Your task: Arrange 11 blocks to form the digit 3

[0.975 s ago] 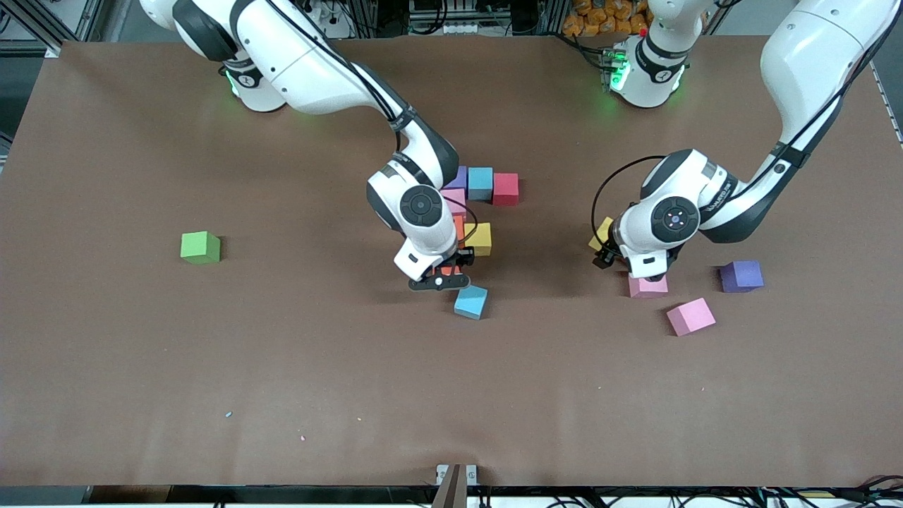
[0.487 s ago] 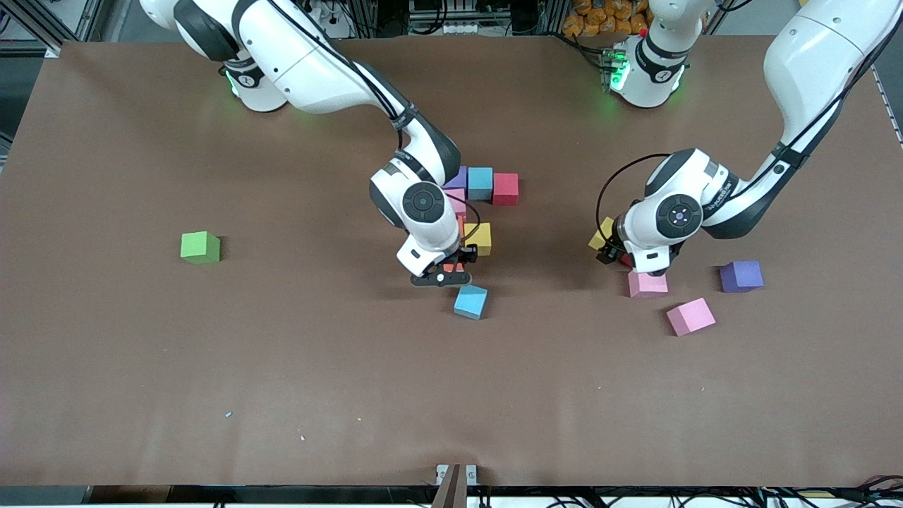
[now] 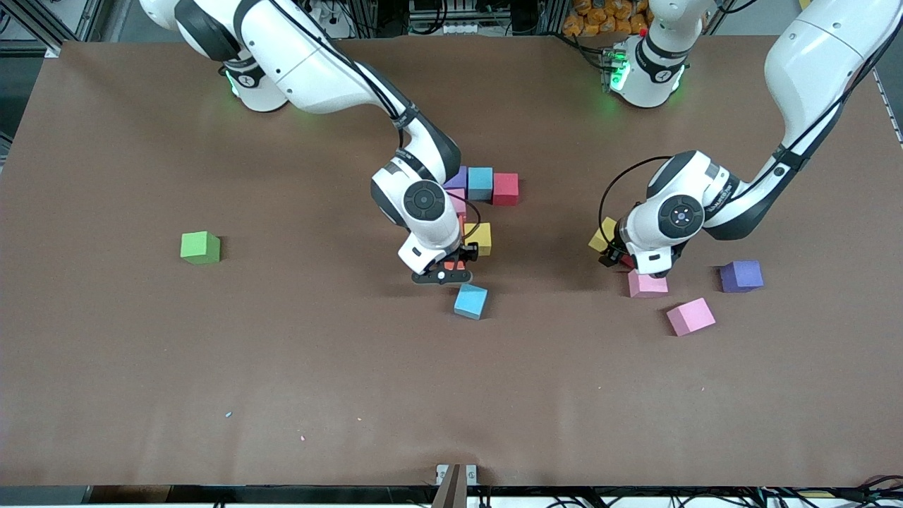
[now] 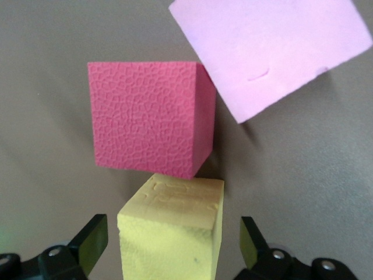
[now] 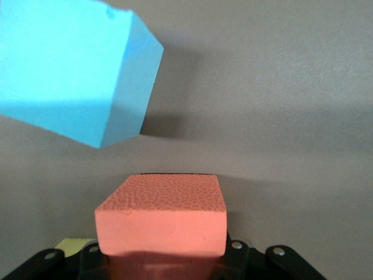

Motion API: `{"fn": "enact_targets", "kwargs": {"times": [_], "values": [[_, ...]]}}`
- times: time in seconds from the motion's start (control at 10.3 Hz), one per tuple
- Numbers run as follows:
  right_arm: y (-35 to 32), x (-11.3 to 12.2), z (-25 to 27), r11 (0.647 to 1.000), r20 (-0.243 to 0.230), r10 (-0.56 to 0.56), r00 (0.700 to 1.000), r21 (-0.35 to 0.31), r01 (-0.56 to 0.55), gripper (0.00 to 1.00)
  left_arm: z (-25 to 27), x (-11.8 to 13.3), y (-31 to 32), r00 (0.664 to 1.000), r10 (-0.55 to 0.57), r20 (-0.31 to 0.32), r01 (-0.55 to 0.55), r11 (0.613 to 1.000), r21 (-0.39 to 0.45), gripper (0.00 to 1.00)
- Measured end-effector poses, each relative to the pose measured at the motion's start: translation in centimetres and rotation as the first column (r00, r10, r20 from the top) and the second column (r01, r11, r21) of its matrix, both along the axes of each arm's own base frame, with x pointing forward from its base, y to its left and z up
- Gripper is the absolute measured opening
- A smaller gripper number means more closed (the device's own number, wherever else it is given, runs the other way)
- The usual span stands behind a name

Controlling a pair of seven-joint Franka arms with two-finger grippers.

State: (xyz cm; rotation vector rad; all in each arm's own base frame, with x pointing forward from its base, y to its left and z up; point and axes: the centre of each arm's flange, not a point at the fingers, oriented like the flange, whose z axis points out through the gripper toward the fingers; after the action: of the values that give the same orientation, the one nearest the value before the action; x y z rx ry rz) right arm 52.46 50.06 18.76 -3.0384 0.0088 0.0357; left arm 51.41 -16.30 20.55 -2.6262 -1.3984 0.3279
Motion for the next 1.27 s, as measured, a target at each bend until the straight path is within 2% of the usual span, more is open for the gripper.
{"fn": "enact_targets", "kwargs": {"times": [0.19, 0.39, 0.58, 0.68, 0.88, 1.07, 1.27], "values": [[0.1, -0.1, -0.1, 1.000, -0.003, -0.011, 1.000, -0.001, 0.011, 0.58, -0.3, 0.0, -0.1, 1.000, 0.002, -0.005, -0.002, 1.000, -0.009, 0.99], [0.2, -0.3, -0.1, 1.000, -0.004, -0.015, 1.000, -0.001, 0.015, 0.58, -0.5, 0.0, -0.1, 1.000, 0.004, -0.004, -0.004, 1.000, -0.015, 0.92], [0.3, -0.4, -0.1, 1.000, -0.005, -0.015, 1.000, -0.001, 0.015, 0.58, -0.3, 0.3, 0.2, 1.000, 0.012, 0.003, -0.012, 1.000, -0.017, 0.66], [0.3, -0.4, -0.1, 1.000, -0.005, -0.015, 1.000, -0.001, 0.015, 0.58, -0.2, 0.7, 0.5, 1.000, 0.019, 0.007, -0.019, 1.000, -0.017, 0.59], [0.3, -0.4, -0.1, 1.000, -0.005, -0.015, 1.000, -0.001, 0.015, 0.58, 0.1, 1.4, 1.1, 0.999, 0.037, 0.019, -0.037, 0.999, -0.018, 0.54], [0.3, -0.4, -0.1, 1.000, -0.005, -0.015, 1.000, -0.001, 0.015, 0.58, 0.6, 2.1, 1.3, 0.998, 0.059, 0.032, -0.058, 0.998, -0.022, 0.54], [0.3, -0.4, -0.2, 1.000, -0.006, -0.020, 1.000, -0.002, 0.020, 0.81, 1.5, 3.2, 1.3, 0.992, 0.124, 0.033, -0.122, 0.991, -0.051, 0.54]]}}
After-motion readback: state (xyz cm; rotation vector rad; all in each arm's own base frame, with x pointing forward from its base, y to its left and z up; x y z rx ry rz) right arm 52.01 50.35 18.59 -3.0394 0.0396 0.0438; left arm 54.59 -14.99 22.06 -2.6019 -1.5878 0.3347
